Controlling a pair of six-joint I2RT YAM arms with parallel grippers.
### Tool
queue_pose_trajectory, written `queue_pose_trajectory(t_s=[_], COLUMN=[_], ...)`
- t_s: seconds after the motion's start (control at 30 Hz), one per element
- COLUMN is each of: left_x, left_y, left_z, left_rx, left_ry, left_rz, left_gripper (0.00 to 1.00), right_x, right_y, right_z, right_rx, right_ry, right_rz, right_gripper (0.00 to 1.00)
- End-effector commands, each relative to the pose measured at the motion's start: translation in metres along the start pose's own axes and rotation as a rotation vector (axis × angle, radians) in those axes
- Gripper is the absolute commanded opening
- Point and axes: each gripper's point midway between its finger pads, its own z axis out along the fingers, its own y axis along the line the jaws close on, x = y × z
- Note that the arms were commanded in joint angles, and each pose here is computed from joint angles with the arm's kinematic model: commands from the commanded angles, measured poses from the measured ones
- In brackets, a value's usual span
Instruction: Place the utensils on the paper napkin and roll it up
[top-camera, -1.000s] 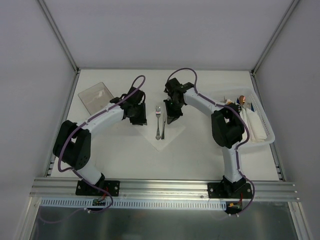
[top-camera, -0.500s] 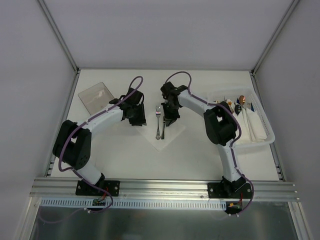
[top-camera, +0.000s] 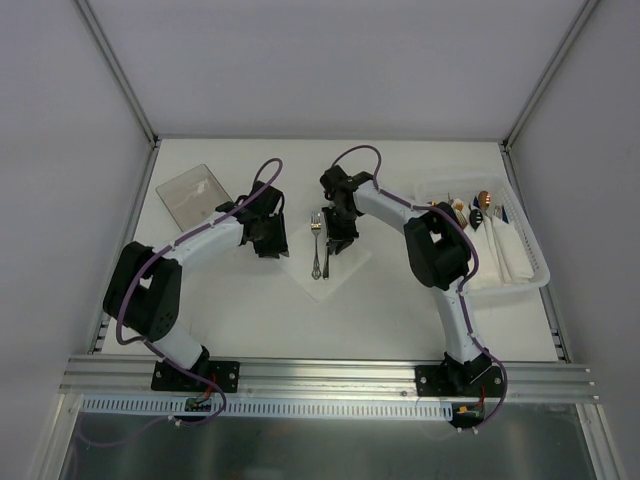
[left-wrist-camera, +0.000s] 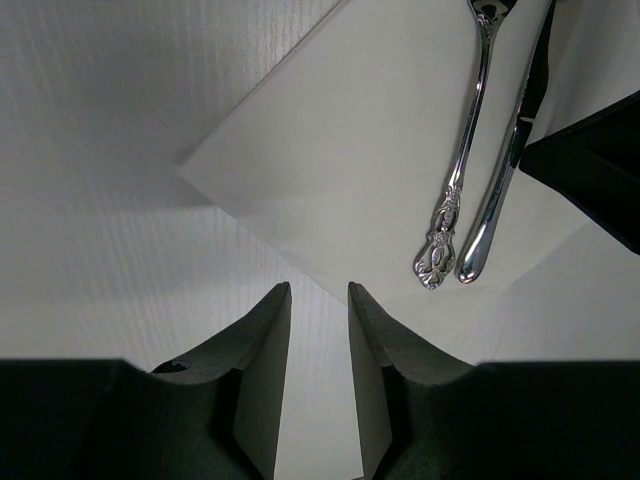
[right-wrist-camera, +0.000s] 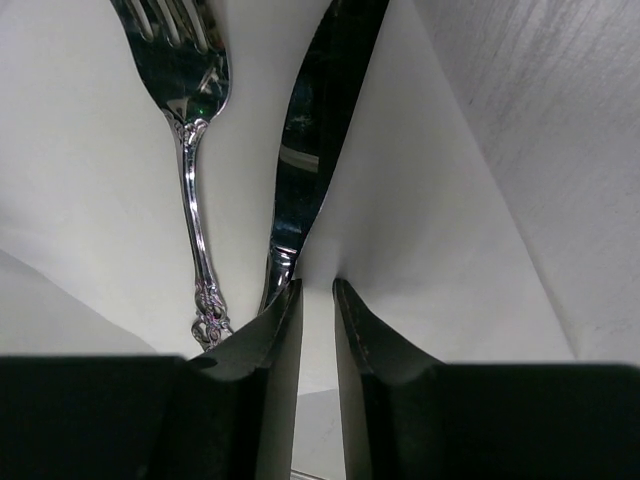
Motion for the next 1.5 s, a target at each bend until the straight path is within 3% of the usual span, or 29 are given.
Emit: queue_pose_trajectory(t_s=[0.0, 0.1, 0.47, 0.97, 1.03, 1.1, 1.3, 1.4, 1.47], left_x=[-0.007, -0.006, -0.005, -0.010, -0.013, -0.018, -0.040, -0.047, -0.057], left_y=[-0.003, -0.004, -0.004, -0.011, -0.017, -0.024, -0.046, -0.050, -0.043], left_z=[-0.013, -0.013, -0.011, -0.016, -0.021, -0.029, -0.077, -0.099, -0.110], left_rx=[0.034, 0.037, 0.037, 0.074, 0.106, 0.148, 0.282, 0.329, 0.352], left_ry=[-0.037, -0.035, -0.025, -0.032, -0.041, -0.064, -0.238, -0.294, -0.321], left_rz=[-0.029, -0.029, -0.029, 0.006, 0.047, 0.086, 0.262, 0.290, 0.229], left_gripper=[0.30, 0.31, 0.32, 0.32, 0.33, 0.35, 0.45, 0.49, 0.48], right_x=[0.002, 0.003, 0.005, 0.004, 0.002, -0.005, -0.021, -0.018, -0.010], right_y=[-0.003, -0.003, -0.002, 0.009, 0.015, 0.019, 0.039, 0.039, 0.036], right_z=[0.007, 0.010, 0.012, -0.009, -0.026, -0.039, -0.093, -0.114, -0.120], right_rx=[0.035, 0.035, 0.025, -0.088, -0.132, -0.180, -0.318, -0.372, -0.406], right_ry=[0.007, 0.014, 0.029, 0.036, 0.013, -0.031, -0.158, -0.197, -0.215], right_rz=[0.026, 0.031, 0.048, 0.036, 0.015, -0.008, -0.135, -0.246, -0.379], right_gripper=[0.23, 0.30, 0.39, 0.42, 0.48, 0.63, 0.90, 0.95, 0.95])
